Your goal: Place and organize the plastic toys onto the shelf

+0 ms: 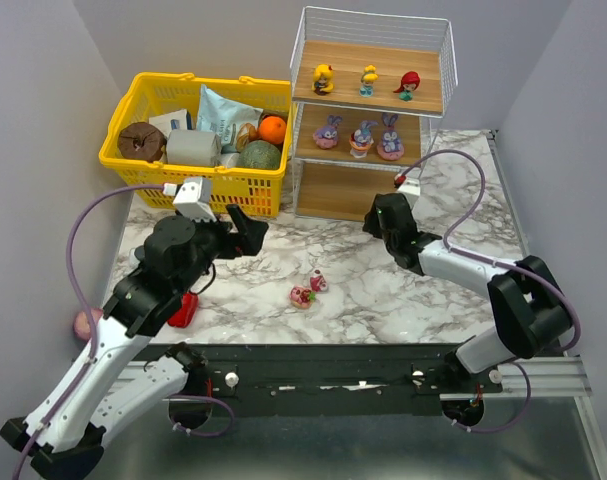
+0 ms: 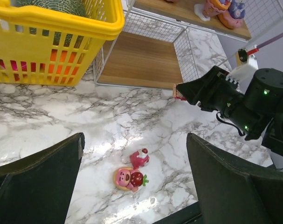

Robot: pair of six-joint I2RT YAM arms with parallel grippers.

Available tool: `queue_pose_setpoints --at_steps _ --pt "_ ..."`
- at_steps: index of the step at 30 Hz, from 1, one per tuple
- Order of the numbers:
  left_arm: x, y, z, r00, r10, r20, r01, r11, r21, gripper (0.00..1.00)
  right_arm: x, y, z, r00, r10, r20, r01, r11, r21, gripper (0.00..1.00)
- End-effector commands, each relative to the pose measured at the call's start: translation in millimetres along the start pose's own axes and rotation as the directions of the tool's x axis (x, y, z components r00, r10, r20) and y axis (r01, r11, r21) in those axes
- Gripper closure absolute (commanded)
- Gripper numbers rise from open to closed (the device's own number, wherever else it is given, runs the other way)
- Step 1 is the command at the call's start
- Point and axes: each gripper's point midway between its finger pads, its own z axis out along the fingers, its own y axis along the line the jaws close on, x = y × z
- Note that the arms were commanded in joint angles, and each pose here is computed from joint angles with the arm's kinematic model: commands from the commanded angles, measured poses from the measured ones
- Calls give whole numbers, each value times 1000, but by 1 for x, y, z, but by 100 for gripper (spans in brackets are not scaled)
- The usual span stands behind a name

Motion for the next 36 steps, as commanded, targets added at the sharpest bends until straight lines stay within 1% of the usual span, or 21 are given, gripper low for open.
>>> queue_pose_setpoints --at_steps 1,5,6,9,13,20,22,23,25,30,36 --pt "13 11 -28 999 34 -9 -34 999 10 1 -19 4 13 994 31 103 -31 1000 2 76" --pt "29 14 -35 1000 8 -30 -7 999 35 1 -4 2 26 996 23 82 -25 999 24 75" --pt "31 13 -36 999 9 -33 -8 999 44 1 4 1 31 998 14 65 -15 999 29 75" --pt "35 16 -35 999 16 -29 -15 999 45 1 10 1 40 998 3 64 -5 999 39 75" --pt "39 21 -33 1000 24 -15 -24 999 40 1 2 6 52 996 -31 87 26 998 57 75" --pt "46 32 -34 1000 27 -15 -27 1000 -1 1 -11 10 60 991 -53 121 44 996 77 74" --pt "45 34 -35 1000 23 -5 -23 1000 -9 1 -12 11 63 990 -71 120 62 995 79 73" --pt "45 35 -36 1000 19 -5 -19 1000 -12 1 -7 8 68 991 -83 101 74 993 93 73" --pt "44 35 -37 1000 16 2 -16 1000 -13 1 -7 6 70 992 -78 95 67 992 111 73" --pt "40 36 -41 1000 15 18 -14 1000 -17 1 -10 -4 64 991 -76 112 61 989 132 73" --pt "42 36 -43 1000 12 11 -12 1000 -14 1 -18 -4 57 986 -73 149 57 992 113 73"
